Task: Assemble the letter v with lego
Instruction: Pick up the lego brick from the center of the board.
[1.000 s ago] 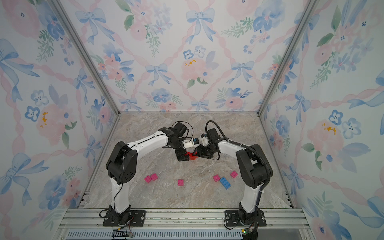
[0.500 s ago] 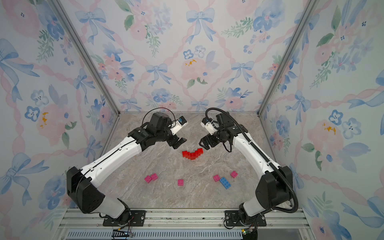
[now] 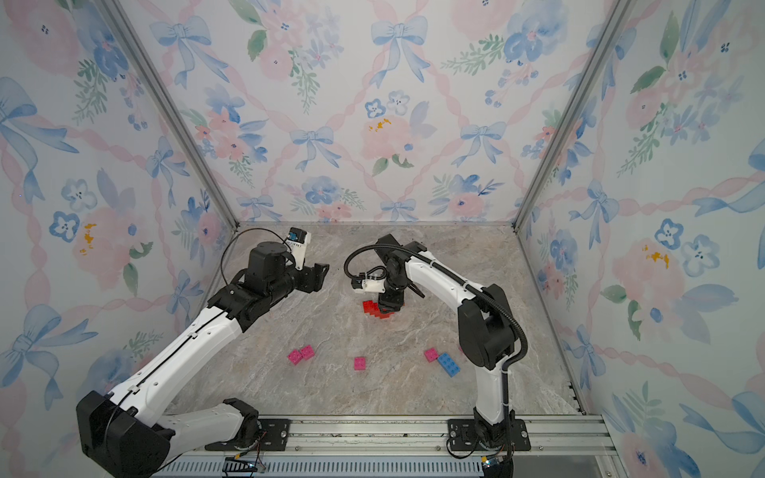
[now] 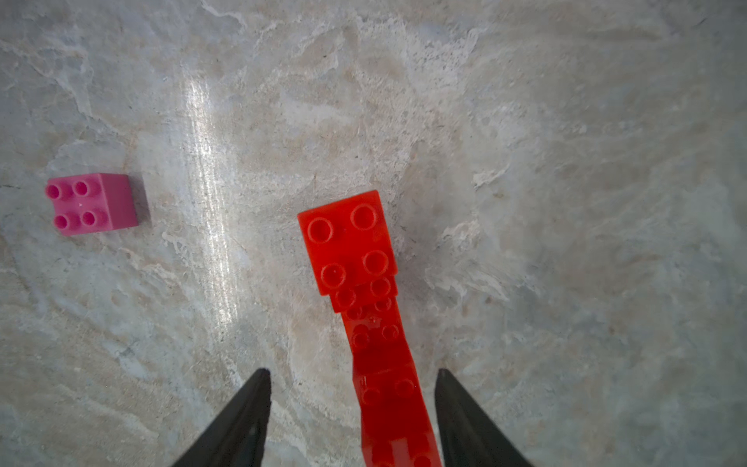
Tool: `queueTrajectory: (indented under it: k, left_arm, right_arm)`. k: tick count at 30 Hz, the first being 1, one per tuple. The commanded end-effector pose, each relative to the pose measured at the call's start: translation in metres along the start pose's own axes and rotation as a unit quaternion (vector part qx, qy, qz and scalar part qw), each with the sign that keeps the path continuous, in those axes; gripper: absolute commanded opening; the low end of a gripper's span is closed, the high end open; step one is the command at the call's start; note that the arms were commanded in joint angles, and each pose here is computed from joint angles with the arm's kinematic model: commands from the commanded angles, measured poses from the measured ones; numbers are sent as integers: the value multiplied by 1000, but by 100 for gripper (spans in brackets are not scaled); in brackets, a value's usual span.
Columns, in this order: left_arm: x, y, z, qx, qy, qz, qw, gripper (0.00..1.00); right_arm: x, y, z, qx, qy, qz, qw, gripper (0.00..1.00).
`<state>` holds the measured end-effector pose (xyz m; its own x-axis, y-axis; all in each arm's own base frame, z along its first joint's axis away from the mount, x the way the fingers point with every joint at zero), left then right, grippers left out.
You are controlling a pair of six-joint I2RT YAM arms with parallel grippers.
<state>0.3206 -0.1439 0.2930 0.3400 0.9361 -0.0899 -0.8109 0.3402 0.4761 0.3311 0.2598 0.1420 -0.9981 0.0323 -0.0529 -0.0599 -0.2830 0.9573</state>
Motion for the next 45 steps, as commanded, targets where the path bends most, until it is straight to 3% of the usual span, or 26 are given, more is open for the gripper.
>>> queueTrajectory:
  k: [1,7,20,22,24,27,36,45]
  left_arm:
    - [-2,0,-3,-2,25,-21,999,79]
    - [-1,1,-4,-2,13,-19,1000,74]
    - [-1,-4,-6,4,6,-24,1000,75]
    - [0,-3,-5,3,4,-21,1000,75]
    - [0,-4,-6,5,3,-21,1000,76]
    - [1,-5,-7,6,2,-20,1000,76]
    - [2,-6,-8,8,-1,-17,1000,76]
    - [-2,-10,-14,19,3,-32,999,77]
  right_arm:
    - [1,-9,-2,20,28,16,999,67]
    - [-7,-27,-8,29,22,17,999,68]
    - [-14,-61,-11,27,11,24,999,66]
    - [-14,-61,-11,23,7,29,999,61]
    - [-13,-61,-12,25,4,35,999,51]
    - [-12,-63,-14,31,2,43,999,49]
    - [-5,-56,-13,25,-5,70,997,26]
    - [28,-29,-15,8,-12,221,975,25]
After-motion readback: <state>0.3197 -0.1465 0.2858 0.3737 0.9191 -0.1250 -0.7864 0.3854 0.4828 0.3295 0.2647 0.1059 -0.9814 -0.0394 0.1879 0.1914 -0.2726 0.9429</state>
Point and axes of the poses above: each gripper's point midway between its finger pads, its own y axis back along the fingers, its own x axis along the line the jaws close on, z = x × y, the point moved 4 cm from there along y, back along the fingers
